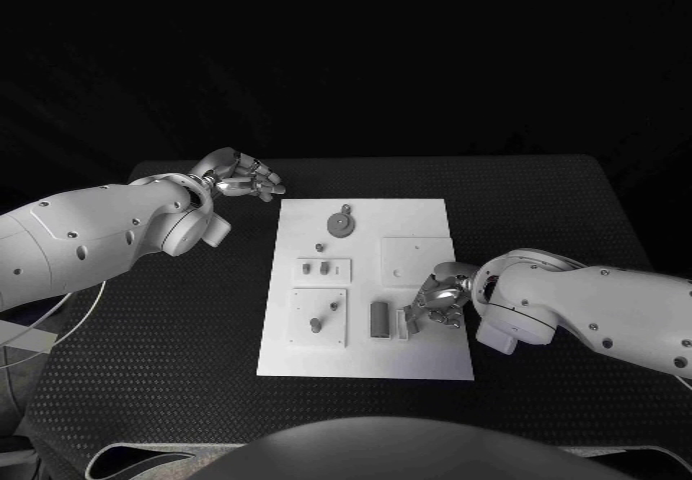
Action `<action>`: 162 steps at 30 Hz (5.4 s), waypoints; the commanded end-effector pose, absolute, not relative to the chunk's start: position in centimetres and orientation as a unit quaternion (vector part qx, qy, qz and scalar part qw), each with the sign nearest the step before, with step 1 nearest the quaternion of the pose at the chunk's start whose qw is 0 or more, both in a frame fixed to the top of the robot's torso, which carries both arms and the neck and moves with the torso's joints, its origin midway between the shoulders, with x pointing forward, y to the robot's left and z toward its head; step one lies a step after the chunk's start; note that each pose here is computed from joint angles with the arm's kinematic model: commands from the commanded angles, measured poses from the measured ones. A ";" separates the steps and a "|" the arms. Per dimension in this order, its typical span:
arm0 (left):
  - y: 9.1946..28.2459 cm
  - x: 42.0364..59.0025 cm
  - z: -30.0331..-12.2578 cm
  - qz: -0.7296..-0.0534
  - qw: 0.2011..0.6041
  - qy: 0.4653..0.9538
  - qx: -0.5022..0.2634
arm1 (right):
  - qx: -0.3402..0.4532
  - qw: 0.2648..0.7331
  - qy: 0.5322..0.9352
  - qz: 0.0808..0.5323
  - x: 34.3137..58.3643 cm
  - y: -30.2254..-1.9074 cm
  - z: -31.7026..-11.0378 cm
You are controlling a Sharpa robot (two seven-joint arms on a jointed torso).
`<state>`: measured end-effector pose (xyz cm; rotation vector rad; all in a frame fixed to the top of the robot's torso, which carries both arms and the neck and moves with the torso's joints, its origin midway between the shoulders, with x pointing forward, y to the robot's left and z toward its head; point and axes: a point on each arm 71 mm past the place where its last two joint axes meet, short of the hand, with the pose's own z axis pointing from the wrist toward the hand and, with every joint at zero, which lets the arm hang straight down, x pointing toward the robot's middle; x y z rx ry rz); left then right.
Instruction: Assemble the parts on the task board
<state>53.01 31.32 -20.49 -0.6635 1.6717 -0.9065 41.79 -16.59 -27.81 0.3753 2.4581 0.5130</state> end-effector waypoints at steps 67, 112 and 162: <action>31.2 52.9 -20.5 -0.385 0.528 0.706 -0.273 | -0.092 0.494 0.809 0.304 41.8 -17.1 -24.7; 31.4 52.9 -20.5 -0.384 0.526 0.707 -0.274 | -0.169 0.463 0.812 0.312 41.0 -15.9 -27.6; 31.4 52.9 -20.5 -0.383 0.524 0.710 -0.275 | -0.180 0.503 0.794 0.290 41.0 -15.3 -28.1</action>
